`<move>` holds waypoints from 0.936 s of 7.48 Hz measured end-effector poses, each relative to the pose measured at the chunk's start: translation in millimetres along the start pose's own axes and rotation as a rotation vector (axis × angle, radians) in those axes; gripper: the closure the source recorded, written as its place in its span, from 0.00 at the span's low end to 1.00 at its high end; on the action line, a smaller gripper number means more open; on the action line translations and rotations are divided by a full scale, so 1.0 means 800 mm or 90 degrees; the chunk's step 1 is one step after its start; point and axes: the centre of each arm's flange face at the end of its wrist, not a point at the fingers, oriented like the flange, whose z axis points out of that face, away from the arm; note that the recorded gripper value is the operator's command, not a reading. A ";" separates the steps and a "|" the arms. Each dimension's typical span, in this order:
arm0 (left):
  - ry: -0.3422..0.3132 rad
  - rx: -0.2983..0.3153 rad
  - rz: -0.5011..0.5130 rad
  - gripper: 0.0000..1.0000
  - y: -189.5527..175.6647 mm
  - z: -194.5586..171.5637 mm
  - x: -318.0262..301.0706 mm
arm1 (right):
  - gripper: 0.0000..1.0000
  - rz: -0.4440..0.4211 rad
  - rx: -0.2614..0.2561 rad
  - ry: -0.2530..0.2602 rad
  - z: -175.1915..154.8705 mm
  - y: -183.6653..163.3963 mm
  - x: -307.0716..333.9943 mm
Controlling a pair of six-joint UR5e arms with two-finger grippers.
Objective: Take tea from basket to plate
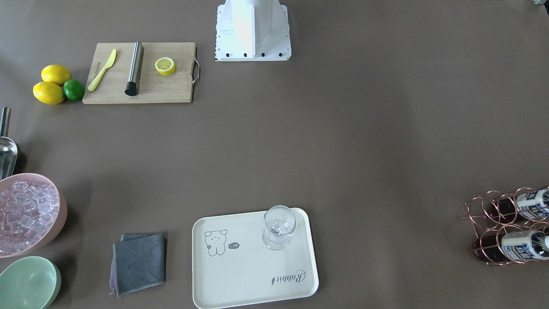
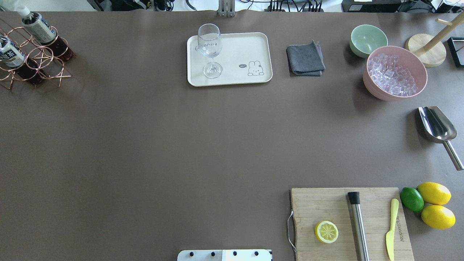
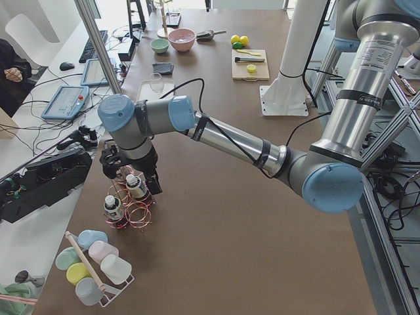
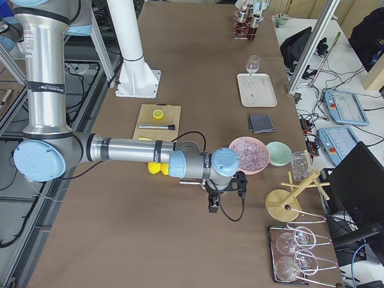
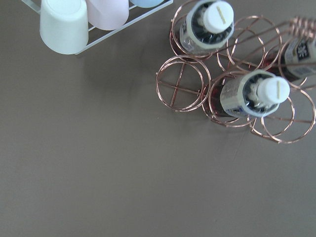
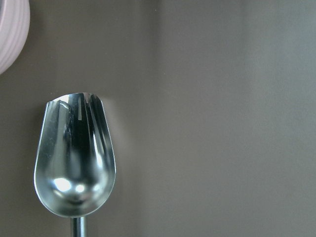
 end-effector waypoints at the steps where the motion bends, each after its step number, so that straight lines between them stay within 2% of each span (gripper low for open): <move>1: 0.009 -0.008 -0.060 0.01 -0.030 -0.013 -0.001 | 0.00 0.007 -0.006 -0.003 0.005 0.012 0.006; 3: 0.033 -0.018 -0.262 0.01 -0.080 -0.039 0.006 | 0.00 0.010 -0.019 -0.007 0.017 0.026 0.007; 5: 0.030 -0.009 -0.497 0.01 -0.103 -0.039 0.044 | 0.00 -0.007 -0.012 -0.006 0.010 0.029 -0.010; 7: 0.025 0.051 -0.746 0.01 -0.130 -0.011 0.079 | 0.00 -0.009 -0.004 -0.006 0.002 0.031 -0.013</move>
